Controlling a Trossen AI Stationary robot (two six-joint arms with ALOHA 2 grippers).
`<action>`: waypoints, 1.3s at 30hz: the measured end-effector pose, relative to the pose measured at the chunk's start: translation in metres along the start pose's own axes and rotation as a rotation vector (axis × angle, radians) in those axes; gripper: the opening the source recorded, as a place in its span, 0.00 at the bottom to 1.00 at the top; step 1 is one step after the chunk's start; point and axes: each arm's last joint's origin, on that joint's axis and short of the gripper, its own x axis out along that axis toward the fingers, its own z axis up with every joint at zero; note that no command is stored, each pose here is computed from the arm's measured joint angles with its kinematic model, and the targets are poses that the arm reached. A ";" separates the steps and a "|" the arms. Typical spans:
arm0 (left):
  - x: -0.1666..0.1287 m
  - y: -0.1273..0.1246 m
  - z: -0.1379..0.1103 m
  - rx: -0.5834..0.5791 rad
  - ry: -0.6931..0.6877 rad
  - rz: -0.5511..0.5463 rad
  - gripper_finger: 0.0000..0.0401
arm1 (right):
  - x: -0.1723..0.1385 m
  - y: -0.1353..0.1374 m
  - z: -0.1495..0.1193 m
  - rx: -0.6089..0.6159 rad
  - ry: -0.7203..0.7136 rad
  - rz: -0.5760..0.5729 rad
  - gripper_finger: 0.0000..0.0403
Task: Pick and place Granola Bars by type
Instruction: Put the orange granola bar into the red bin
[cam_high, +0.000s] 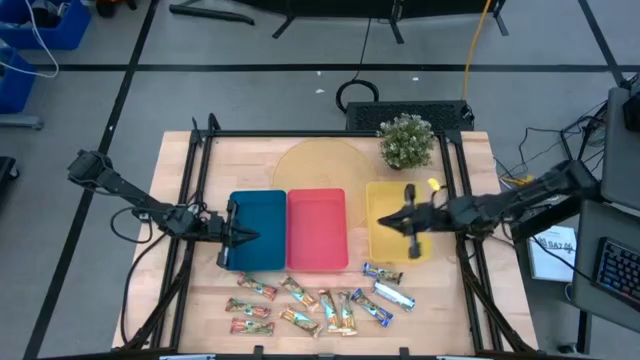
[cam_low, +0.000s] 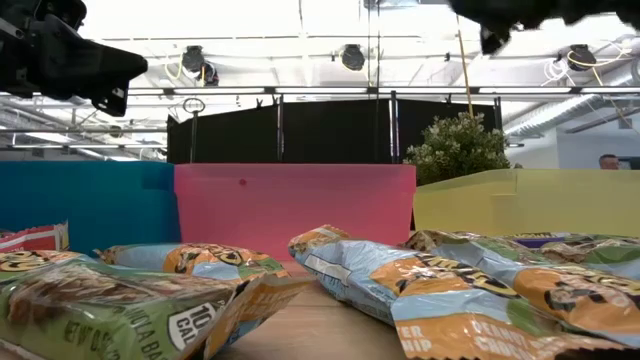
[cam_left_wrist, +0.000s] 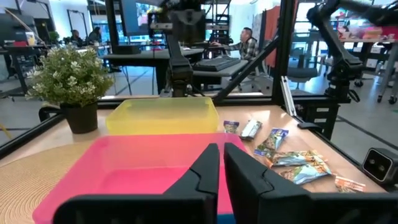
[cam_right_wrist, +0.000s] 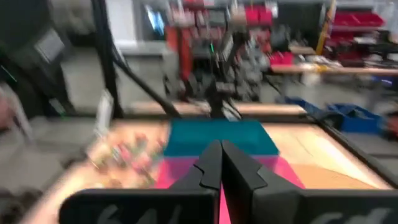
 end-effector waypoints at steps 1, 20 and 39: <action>0.000 0.000 0.000 0.009 0.000 0.000 0.10 | 0.010 0.008 0.007 -0.027 0.043 -0.017 0.00; 0.000 0.002 0.001 -0.014 -0.009 0.052 0.12 | 0.176 0.113 0.046 -0.252 0.867 0.123 0.00; 0.000 0.000 -0.001 -0.028 0.008 0.010 0.12 | 0.195 0.132 0.015 -0.551 1.023 0.344 0.00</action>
